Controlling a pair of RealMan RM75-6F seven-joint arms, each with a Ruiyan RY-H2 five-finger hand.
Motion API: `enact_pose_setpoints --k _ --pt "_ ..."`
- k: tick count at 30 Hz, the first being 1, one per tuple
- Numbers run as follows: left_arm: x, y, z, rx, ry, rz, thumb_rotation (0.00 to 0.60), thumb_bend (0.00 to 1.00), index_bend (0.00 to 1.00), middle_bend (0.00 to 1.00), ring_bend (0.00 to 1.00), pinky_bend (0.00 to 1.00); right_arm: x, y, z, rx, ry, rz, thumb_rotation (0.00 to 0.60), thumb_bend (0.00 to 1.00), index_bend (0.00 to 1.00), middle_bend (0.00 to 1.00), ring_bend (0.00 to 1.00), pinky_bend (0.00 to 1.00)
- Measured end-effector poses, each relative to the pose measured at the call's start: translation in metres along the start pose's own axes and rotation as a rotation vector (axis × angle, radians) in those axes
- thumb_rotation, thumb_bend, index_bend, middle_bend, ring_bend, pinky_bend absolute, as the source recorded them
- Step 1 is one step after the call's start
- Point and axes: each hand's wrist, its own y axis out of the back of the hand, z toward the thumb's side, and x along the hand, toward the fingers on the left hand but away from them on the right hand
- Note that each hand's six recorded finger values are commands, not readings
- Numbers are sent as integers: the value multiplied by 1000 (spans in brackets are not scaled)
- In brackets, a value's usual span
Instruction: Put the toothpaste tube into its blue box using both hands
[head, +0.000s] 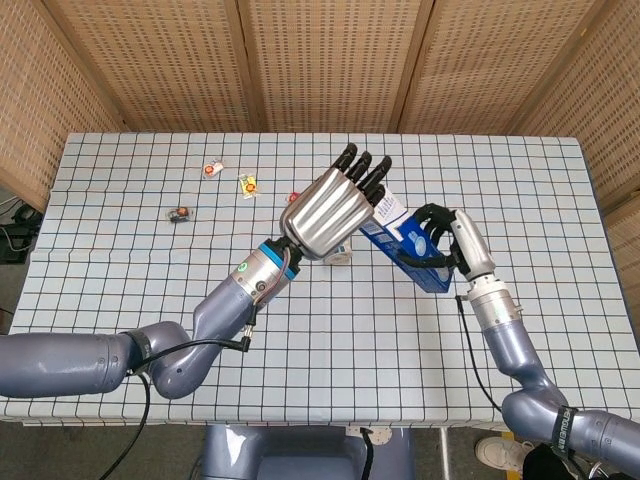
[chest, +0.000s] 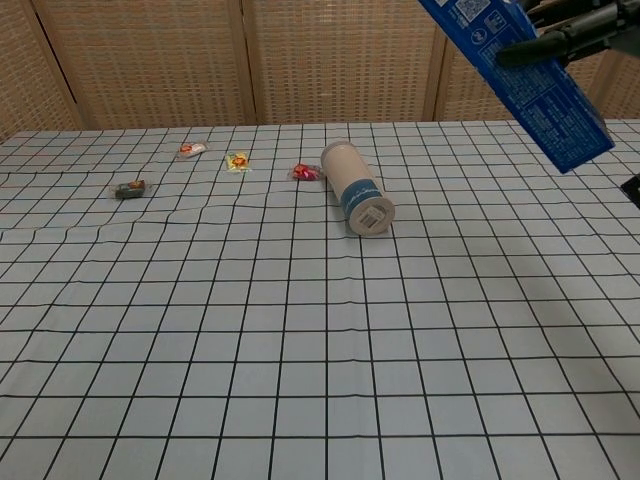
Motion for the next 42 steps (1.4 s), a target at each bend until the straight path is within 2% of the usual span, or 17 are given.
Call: enact_pose_setpoints --k 12,17,20,22,24,27,34,38,42 --pt "-15 -2 -16 -20 38 31 600 193 278 105 159 169 4 10 -10 -95 3 -31 600 245 801 625 680 696" --pt "-27 -12 -18 -51 46 11 600 192 274 105 159 169 7 13 -16 -57 2 -37 600 245 801 624 680 696" --pt "-38 -24 -19 -75 53 -17 600 189 261 105 159 169 8 14 -22 3 -7 -37 600 245 799 623 680 696" --pt "-53 -39 -21 -115 65 -70 600 186 258 105 159 169 11 14 -30 68 -24 -28 600 244 799 623 680 696" --pt "-72 -57 -24 -177 92 -131 600 185 257 105 159 169 15 12 -39 153 -44 -18 600 244 799 623 680 696" --pt "-98 -77 -28 -239 125 -179 600 183 258 105 159 169 22 8 -55 284 -76 -3 600 244 799 622 680 696" --pt "-154 -108 -31 -320 166 -211 600 180 263 105 159 169 43 -12 -96 521 -158 49 600 245 794 615 679 696" --pt "-182 -121 -34 -352 196 -216 600 180 264 105 159 169 55 -24 -117 586 -202 74 600 245 792 614 678 696" --pt "-208 -136 -37 -373 228 -230 600 180 265 105 159 169 62 -39 -127 605 -220 93 600 244 791 612 678 696"
